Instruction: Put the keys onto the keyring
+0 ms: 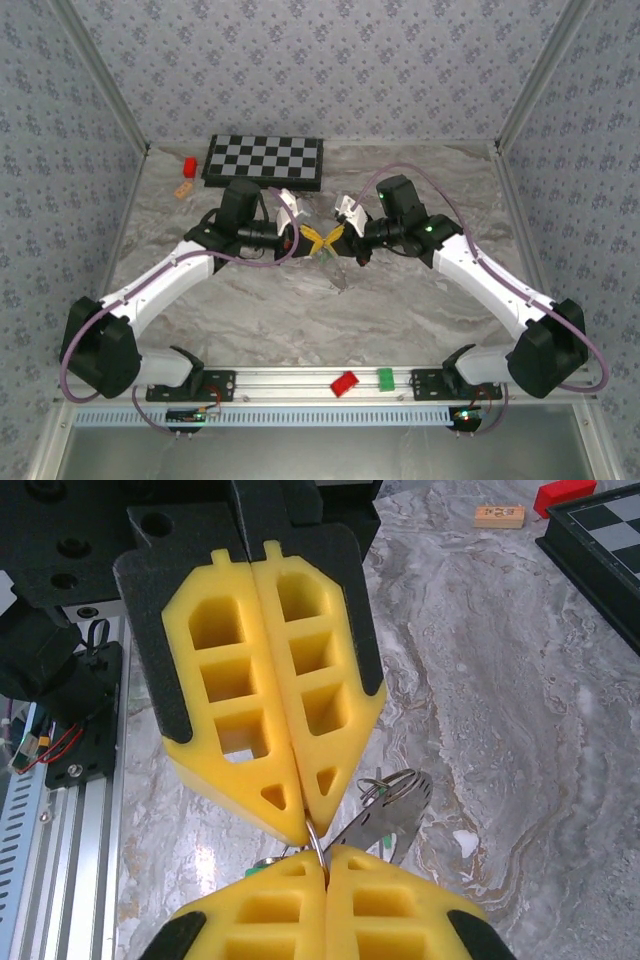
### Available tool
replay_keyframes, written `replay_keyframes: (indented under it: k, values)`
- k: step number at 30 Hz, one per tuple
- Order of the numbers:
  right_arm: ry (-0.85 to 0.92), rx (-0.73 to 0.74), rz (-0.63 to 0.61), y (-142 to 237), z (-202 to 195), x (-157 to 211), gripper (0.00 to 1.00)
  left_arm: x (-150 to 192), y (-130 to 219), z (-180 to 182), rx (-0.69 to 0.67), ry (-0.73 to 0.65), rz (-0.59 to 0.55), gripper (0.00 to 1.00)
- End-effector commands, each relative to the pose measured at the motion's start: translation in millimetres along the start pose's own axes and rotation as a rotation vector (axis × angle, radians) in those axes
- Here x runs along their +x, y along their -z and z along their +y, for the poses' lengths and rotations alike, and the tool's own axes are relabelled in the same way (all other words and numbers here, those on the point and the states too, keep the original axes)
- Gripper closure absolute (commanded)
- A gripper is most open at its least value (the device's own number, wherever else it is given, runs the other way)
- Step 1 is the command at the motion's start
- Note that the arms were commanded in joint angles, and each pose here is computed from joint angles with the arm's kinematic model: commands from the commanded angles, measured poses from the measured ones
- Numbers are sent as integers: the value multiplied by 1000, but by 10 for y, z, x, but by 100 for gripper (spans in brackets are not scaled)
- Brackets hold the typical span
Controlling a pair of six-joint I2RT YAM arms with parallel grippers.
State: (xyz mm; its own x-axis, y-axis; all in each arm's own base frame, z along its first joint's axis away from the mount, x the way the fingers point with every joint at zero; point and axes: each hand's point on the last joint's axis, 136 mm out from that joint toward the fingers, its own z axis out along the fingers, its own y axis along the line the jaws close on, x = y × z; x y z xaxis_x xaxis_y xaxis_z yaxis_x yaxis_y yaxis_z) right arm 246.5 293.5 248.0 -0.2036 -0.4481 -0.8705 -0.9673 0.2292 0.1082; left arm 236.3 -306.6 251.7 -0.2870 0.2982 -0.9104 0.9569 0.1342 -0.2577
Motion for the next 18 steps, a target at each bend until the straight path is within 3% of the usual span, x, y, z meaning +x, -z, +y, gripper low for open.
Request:
replay_keyframes:
  k: [1, 12, 18]
  values:
    - [32, 4, -25, 63, 38, -132, 93, -203, 38, -91, 43, -54, -37, 100]
    - [62, 16, -18, 73, 80, -152, 85, -157, 13, -86, 54, -45, -18, 100]
    - [73, 13, -19, 82, 105, -158, 89, -152, 4, -99, 67, -40, -12, 100]
